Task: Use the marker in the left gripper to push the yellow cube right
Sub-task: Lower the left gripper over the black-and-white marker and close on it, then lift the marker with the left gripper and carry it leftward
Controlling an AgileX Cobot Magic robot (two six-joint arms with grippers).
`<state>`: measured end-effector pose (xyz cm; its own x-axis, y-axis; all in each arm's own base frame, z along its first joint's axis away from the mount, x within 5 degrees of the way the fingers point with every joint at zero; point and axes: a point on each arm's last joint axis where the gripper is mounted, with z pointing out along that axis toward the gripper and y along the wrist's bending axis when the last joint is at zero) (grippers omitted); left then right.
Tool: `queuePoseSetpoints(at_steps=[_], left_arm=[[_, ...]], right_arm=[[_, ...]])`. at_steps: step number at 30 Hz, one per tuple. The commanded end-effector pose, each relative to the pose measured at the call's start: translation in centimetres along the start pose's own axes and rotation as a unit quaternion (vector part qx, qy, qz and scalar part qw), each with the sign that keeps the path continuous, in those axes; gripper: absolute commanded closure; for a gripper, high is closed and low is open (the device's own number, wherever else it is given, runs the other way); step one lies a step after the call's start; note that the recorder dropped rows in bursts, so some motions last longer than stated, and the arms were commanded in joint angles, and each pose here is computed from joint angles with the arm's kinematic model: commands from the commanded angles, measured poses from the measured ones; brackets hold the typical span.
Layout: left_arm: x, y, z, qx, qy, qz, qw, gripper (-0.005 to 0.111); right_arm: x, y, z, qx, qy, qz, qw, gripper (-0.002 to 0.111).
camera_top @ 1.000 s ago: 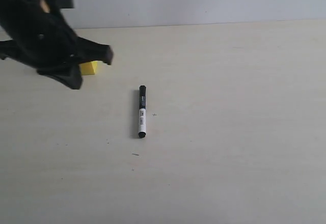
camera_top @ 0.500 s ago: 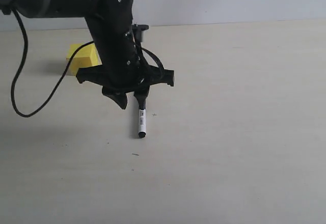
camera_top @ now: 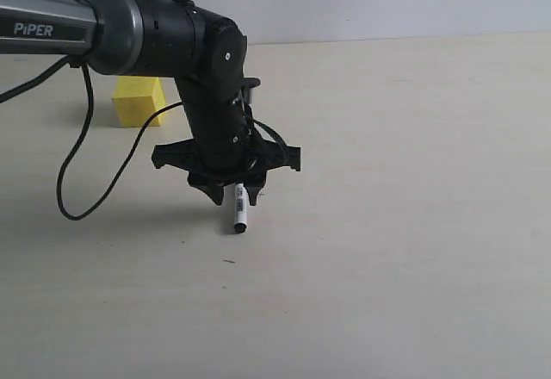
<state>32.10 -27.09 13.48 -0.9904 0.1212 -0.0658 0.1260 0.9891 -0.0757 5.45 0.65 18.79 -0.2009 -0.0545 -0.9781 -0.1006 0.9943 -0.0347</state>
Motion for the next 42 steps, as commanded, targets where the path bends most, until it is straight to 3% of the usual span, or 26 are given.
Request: queuePoseSetpoints(at_steps=[1, 17, 19, 26, 29, 35, 39, 42], left_arm=[[-0.4, -0.4, 0.4, 0.009, -0.016, -0.003, 1.000, 0.061], [-0.3, -0.3, 2.0, 0.002, -0.005, -0.006, 1.000, 0.061], [-0.3, -0.3, 2.0, 0.002, -0.005, -0.006, 1.000, 0.068], [-0.2, -0.3, 2.0, -0.002, 0.001, 0.007, 1.000, 0.107], [0.0, -0.7, 1.6, 0.021, 0.011, 0.056, 0.998, 0.107], [0.5, -1.0, -3.6, 0.061, -0.017, 0.168, 0.984, 0.107], [1.1, -0.8, -9.5, 0.083, -0.082, 0.210, 0.971, 0.107], [2.1, 0.5, -13.9, 0.080, -0.111, 0.237, 0.962, 0.107]], right_arm=[[0.1, 0.0, 0.0, -0.001, -0.003, -0.002, 1.000, 0.108], [0.1, 0.0, 0.0, -0.001, -0.003, -0.002, 1.000, 0.108], [0.1, 0.0, 0.0, -0.001, -0.003, -0.002, 1.000, 0.108], [0.1, 0.0, 0.0, -0.001, -0.003, -0.002, 1.000, 0.108], [0.1, 0.0, 0.0, -0.001, -0.003, -0.002, 1.000, 0.108], [0.1, 0.0, 0.0, -0.001, -0.003, -0.002, 1.000, 0.108], [0.1, 0.0, 0.0, -0.001, -0.003, -0.002, 1.000, 0.108], [0.1, 0.0, 0.0, -0.001, -0.003, -0.002, 1.000, 0.108]])
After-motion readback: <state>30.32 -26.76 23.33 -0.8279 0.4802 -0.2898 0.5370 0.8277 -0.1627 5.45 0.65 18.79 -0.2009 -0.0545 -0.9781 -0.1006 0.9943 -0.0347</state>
